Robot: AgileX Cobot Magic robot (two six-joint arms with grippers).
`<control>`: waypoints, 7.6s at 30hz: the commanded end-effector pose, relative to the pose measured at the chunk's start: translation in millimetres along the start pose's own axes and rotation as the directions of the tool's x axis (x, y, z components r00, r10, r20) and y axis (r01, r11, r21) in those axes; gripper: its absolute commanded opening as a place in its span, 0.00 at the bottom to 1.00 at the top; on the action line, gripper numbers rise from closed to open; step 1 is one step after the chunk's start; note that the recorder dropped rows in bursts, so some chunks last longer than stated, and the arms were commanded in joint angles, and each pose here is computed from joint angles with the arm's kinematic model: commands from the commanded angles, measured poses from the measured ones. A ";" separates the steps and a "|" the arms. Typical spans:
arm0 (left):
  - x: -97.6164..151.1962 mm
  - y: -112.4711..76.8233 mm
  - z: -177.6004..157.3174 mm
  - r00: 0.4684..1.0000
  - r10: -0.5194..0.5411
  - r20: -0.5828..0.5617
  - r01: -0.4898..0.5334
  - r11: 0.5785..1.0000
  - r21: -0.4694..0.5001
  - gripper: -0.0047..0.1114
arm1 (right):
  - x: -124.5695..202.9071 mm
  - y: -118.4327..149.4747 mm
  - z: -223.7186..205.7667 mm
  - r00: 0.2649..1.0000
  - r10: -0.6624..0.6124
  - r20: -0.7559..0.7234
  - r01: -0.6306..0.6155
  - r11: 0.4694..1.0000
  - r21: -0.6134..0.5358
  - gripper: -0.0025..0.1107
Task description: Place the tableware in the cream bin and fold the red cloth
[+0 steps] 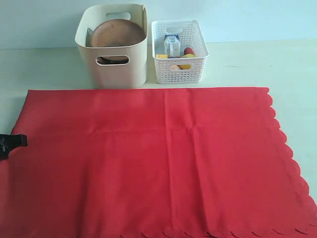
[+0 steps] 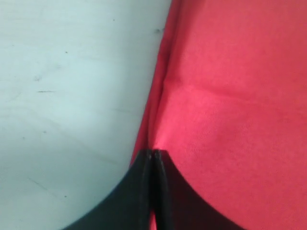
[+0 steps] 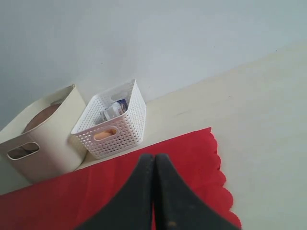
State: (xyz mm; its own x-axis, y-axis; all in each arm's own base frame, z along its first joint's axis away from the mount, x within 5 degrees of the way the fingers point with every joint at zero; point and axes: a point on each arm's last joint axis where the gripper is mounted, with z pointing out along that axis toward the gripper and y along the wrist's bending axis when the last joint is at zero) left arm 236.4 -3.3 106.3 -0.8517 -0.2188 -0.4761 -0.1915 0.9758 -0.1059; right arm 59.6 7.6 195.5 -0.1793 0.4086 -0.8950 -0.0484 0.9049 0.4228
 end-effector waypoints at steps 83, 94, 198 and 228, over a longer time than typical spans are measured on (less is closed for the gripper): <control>-36.6 -38.1 -72.6 0.977 0.196 0.078 -0.205 0.969 0.135 0.04 | 116.4 106.0 222.2 0.337 -0.439 -0.833 0.352 0.879 -0.321 0.02; -51.2 -135.4 -145.1 0.938 0.249 0.243 -0.334 0.839 0.430 0.04 | 116.4 106.0 222.2 0.337 -0.439 -0.833 0.352 0.879 -0.321 0.02; 66.3 -322.5 -36.1 0.614 0.787 -0.057 -0.645 0.542 0.538 0.69 | -113.0 79.1 120.2 0.743 -0.420 -0.521 0.548 0.829 0.113 0.02; 109.4 -395.4 -125.9 0.638 0.745 0.194 -0.611 0.337 0.716 0.10 | -112.9 80.6 120.8 0.749 -0.420 -0.512 0.539 0.836 0.102 0.02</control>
State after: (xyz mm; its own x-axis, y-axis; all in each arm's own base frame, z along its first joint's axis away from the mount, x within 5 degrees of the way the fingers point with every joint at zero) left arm 158.8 -408.3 196.8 -0.6087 0.6059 -0.5123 0.7932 0.4786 -0.3764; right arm 194.3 49.7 311.2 -0.6262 -0.1391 -0.7672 -0.0392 0.9883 -0.1472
